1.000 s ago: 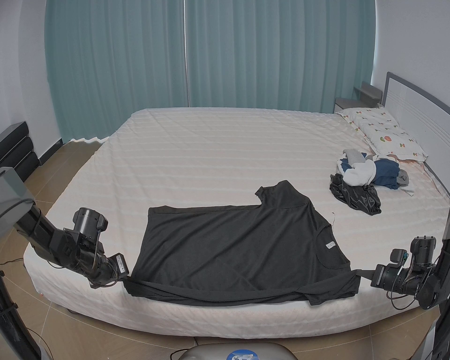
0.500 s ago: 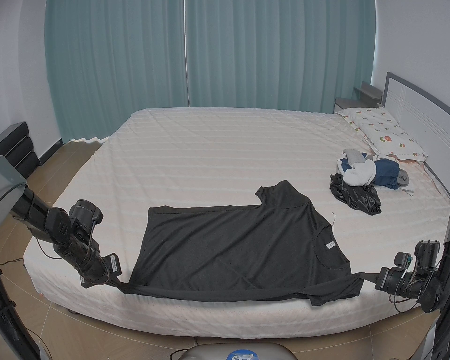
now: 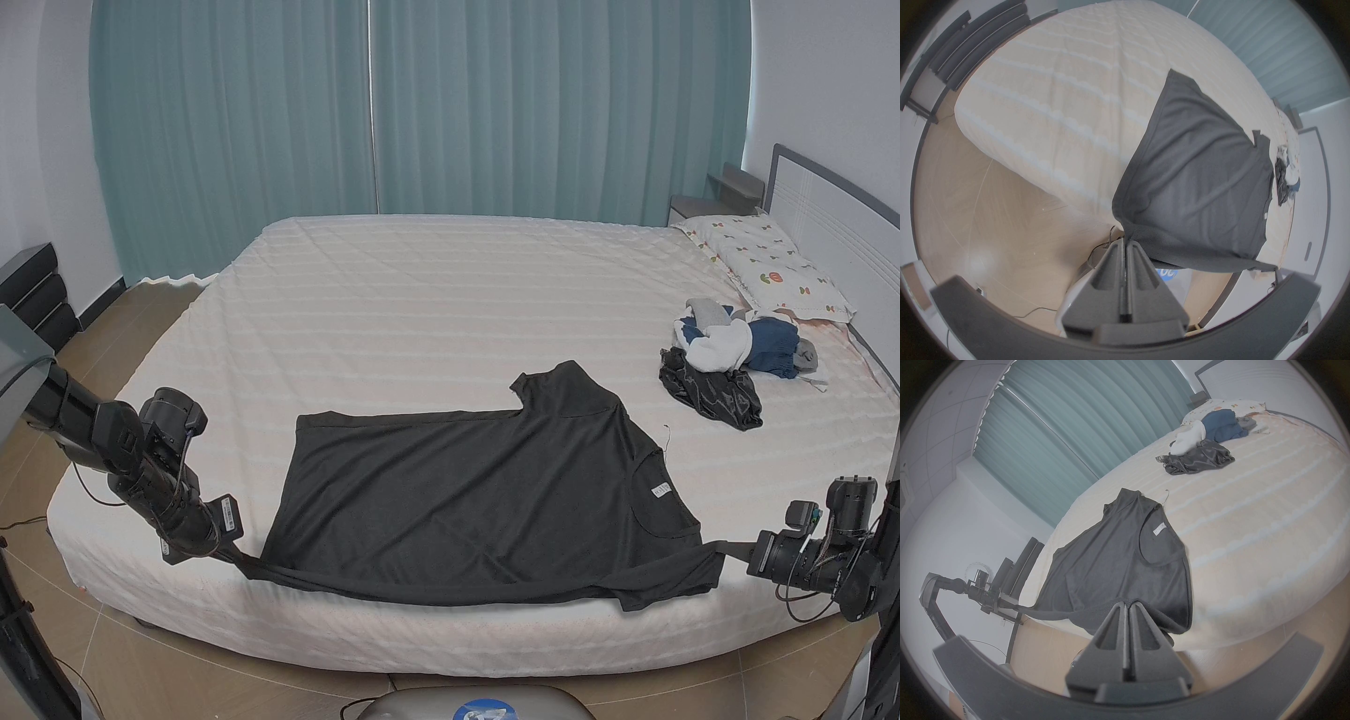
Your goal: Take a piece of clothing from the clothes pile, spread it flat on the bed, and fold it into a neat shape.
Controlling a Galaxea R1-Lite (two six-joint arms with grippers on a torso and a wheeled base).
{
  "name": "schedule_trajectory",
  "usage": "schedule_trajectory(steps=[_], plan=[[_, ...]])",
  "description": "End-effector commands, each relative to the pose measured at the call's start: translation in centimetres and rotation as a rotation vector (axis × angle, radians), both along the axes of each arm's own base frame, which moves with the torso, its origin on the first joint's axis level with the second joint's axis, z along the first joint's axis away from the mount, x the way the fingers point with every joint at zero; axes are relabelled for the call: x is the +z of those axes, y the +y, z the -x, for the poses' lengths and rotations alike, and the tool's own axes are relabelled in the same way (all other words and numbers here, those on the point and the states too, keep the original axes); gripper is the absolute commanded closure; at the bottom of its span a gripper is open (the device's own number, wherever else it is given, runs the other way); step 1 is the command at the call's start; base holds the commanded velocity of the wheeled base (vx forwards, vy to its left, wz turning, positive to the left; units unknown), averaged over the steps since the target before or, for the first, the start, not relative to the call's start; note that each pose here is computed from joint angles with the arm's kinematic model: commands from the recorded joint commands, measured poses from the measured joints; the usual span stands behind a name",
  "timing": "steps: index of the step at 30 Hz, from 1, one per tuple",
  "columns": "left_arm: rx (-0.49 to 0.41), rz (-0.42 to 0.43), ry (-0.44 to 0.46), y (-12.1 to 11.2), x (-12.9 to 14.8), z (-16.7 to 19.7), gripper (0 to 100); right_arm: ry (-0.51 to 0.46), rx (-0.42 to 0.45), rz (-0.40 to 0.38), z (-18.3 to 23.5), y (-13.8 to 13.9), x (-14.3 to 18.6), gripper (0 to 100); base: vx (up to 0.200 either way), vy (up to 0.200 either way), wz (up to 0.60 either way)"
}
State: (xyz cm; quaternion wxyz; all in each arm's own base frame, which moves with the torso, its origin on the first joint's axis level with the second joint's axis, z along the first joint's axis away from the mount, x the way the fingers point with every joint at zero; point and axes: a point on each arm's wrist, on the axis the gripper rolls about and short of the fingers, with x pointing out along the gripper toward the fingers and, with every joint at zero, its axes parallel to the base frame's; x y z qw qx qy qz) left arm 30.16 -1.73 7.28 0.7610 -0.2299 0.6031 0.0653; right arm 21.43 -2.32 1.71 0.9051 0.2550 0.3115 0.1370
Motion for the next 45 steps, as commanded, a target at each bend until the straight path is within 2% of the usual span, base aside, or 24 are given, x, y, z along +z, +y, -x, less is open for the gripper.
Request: schedule_trajectory(steps=[1, 8, 12, 20, 25, 29, 34, 40, 45], plan=[[0.054, 0.031, -0.042, -0.1, 0.7, -1.6, 100, -0.047, 0.002, 0.007, -1.9, -0.1, 0.2, 100, 0.0, 0.0, 0.0], [0.145, 0.09, -0.062, -0.2, 0.8, -4.1, 100, -0.092, -0.008, 0.003, -4.7, -0.3, 0.2, 100, 0.0, 0.0, 0.0], [0.216, 0.11, -0.048, 0.0, -0.2, -5.8, 100, -0.08, -0.01, 0.004, -6.1, -0.4, -0.3, 100, 0.0, 0.0, 0.0], [0.294, 0.142, -0.052, -0.1, -1.5, -8.3, 100, -0.055, -0.033, 0.015, -7.8, -0.2, -2.0, 100, 0.0, 0.0, 0.0], [0.364, 0.191, -0.106, 0.0, -1.4, -9.3, 100, -0.042, -0.064, -0.043, -8.6, 0.3, -2.1, 100, 0.0, 0.0, 0.0], [0.359, 0.234, -0.087, 0.4, -0.9, -8.7, 100, -0.037, -0.055, -0.049, -8.4, 0.7, -2.0, 100, 0.0, 0.0, 0.0], [0.347, 0.26, -0.098, 0.9, 1.5, -6.9, 100, -0.066, -0.057, -0.054, -7.4, 0.7, -1.2, 100, 0.0, 0.0, 0.0], [0.319, 0.256, -0.119, 1.6, 4.5, -4.6, 100, -0.106, -0.056, -0.055, -5.5, 0.8, 0.1, 100, 0.0, 0.0, 0.0], [0.287, 0.255, -0.118, 1.5, 5.5, -2.8, 100, -0.135, -0.059, -0.053, -4.5, 0.7, 0.7, 100, 0.0, 0.0, 0.0]])
